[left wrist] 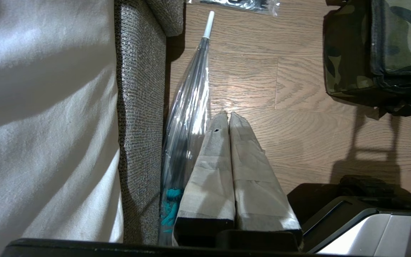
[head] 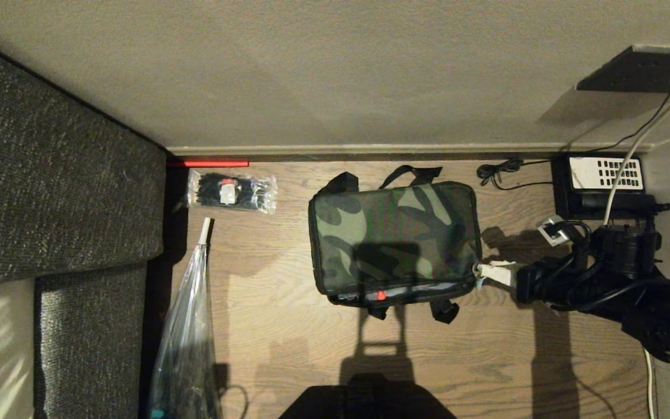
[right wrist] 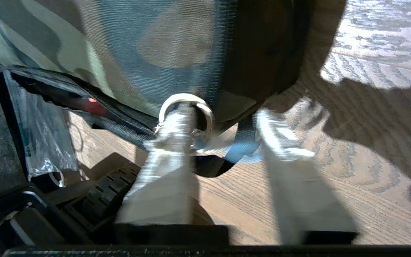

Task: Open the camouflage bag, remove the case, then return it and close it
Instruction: Open the top of the storage box

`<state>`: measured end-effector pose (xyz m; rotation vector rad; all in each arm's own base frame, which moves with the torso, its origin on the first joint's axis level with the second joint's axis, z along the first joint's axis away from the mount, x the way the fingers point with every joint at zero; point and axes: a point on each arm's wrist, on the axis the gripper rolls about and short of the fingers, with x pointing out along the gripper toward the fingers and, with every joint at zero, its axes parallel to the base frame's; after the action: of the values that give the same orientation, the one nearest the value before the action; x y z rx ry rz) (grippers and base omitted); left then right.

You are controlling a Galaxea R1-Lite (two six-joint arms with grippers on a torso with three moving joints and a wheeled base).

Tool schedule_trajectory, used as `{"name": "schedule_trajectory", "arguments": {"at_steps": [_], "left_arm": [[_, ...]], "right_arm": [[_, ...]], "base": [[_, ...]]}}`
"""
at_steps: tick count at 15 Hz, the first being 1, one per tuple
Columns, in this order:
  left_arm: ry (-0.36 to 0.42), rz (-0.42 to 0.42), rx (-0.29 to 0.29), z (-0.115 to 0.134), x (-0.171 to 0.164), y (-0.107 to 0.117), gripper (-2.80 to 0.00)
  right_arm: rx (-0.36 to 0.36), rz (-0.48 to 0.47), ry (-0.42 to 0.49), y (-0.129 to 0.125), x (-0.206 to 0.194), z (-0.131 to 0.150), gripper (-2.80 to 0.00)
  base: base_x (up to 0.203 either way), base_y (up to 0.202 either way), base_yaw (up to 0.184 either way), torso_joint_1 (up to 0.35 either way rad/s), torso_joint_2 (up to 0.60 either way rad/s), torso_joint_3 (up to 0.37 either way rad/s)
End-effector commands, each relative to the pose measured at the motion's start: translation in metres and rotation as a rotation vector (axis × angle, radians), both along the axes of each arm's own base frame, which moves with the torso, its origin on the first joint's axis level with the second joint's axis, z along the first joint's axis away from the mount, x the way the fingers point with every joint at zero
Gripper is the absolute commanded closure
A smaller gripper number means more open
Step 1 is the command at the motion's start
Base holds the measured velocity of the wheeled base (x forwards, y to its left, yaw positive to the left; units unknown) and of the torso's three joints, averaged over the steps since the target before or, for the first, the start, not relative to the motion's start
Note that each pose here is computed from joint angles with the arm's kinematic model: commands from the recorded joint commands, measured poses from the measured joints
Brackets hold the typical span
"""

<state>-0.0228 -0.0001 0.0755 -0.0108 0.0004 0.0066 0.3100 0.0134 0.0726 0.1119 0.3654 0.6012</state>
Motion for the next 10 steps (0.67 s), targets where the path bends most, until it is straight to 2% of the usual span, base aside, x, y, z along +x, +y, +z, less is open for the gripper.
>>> {"name": "schedule_trajectory", "arguments": {"at_steps": [1, 3, 5, 7, 8, 10], "left_arm": [[0.0, 0.001, -0.001, 0.0, 0.0, 0.0, 0.0], [0.0, 0.001, 0.0, 0.0, 0.0, 0.0, 0.0], [0.0, 0.0, -0.001, 0.0, 0.0, 0.0, 0.0], [0.0, 0.001, 0.0, 0.0, 0.0, 0.0, 0.0], [0.0, 0.0, 0.0, 0.0, 0.0, 0.0, 0.0], [0.0, 0.001, 0.0, 0.0, 0.0, 0.0, 0.0]], "right_arm": [[-0.002, -0.01, -0.021, -0.005, -0.003, 0.005, -2.8], [-0.004, -0.04, -0.045, -0.016, -0.009, 0.015, -2.8], [0.014, -0.008, -0.015, -0.022, -0.021, 0.017, -2.8], [0.04, 0.039, -0.024, -0.025, -0.035, 0.03, -2.8], [0.056, 0.062, 0.014, -0.025, -0.042, 0.029, -2.8], [0.06, 0.062, 0.001, -0.027, -0.034, 0.032, -2.8]], "base": [[0.0, 0.0, 0.0, 0.0, 0.0, 0.0], [0.0, 0.0, 0.0, 0.0, 0.0, 0.0], [0.0, 0.0, 0.0, 0.0, 0.0, 0.0], [0.0, 0.0, 0.0, 0.0, 0.0, 0.0], [0.0, 0.0, 0.0, 0.0, 0.0, 0.0], [0.0, 0.0, 0.0, 0.0, 0.0, 0.0]]}}
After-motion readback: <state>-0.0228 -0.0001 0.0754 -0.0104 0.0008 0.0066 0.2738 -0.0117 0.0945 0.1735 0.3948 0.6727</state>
